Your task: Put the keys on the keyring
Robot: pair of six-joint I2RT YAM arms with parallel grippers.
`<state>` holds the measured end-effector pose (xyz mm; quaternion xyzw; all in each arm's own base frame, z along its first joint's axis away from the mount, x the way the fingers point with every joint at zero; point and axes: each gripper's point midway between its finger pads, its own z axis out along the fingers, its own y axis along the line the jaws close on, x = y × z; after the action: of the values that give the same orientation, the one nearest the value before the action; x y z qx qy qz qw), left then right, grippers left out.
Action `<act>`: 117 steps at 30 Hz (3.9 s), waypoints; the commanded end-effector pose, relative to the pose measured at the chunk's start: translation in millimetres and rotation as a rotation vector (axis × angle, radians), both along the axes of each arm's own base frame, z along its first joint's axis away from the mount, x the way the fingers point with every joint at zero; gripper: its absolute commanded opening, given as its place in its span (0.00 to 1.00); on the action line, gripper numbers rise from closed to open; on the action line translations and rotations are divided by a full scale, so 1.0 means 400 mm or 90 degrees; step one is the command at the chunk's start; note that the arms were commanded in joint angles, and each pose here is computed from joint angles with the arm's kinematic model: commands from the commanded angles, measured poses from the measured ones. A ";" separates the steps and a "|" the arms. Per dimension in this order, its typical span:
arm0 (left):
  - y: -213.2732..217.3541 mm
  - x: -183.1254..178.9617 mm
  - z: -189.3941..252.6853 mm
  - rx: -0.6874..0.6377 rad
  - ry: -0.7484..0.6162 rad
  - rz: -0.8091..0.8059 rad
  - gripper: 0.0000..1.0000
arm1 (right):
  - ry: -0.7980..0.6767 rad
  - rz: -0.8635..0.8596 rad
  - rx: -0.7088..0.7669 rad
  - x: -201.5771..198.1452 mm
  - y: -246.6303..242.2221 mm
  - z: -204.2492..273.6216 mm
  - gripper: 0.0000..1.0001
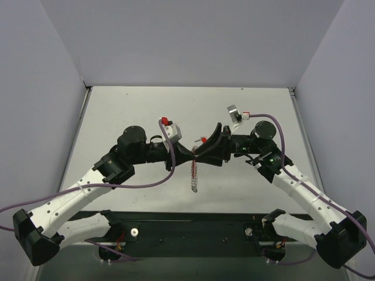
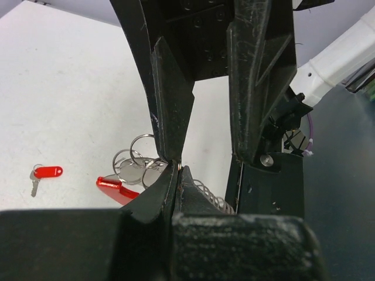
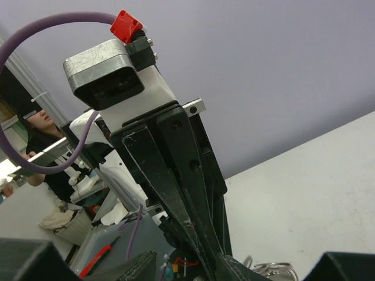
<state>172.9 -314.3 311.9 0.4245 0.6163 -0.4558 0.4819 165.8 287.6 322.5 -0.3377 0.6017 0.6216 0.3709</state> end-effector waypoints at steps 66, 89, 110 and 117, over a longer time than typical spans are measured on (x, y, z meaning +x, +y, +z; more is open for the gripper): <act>0.042 -0.012 0.176 -0.204 -0.024 -0.017 0.13 | -0.076 -0.027 0.065 -0.010 -0.018 0.093 0.00; 0.089 -0.047 0.124 -0.069 0.045 -0.098 0.66 | -0.069 0.072 -0.064 -0.063 -0.037 0.036 0.00; 0.044 -0.152 0.095 -0.024 0.104 -0.266 0.60 | -0.056 0.128 -0.126 -0.096 -0.018 -0.015 0.00; 0.031 -0.154 0.077 -0.011 0.119 -0.268 0.47 | -0.060 0.113 -0.133 -0.081 -0.014 -0.021 0.00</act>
<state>112.1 -299.7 331.1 0.4838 0.5684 -0.5879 0.3119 130.8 279.3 294.4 -0.4325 0.6416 0.5715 0.2733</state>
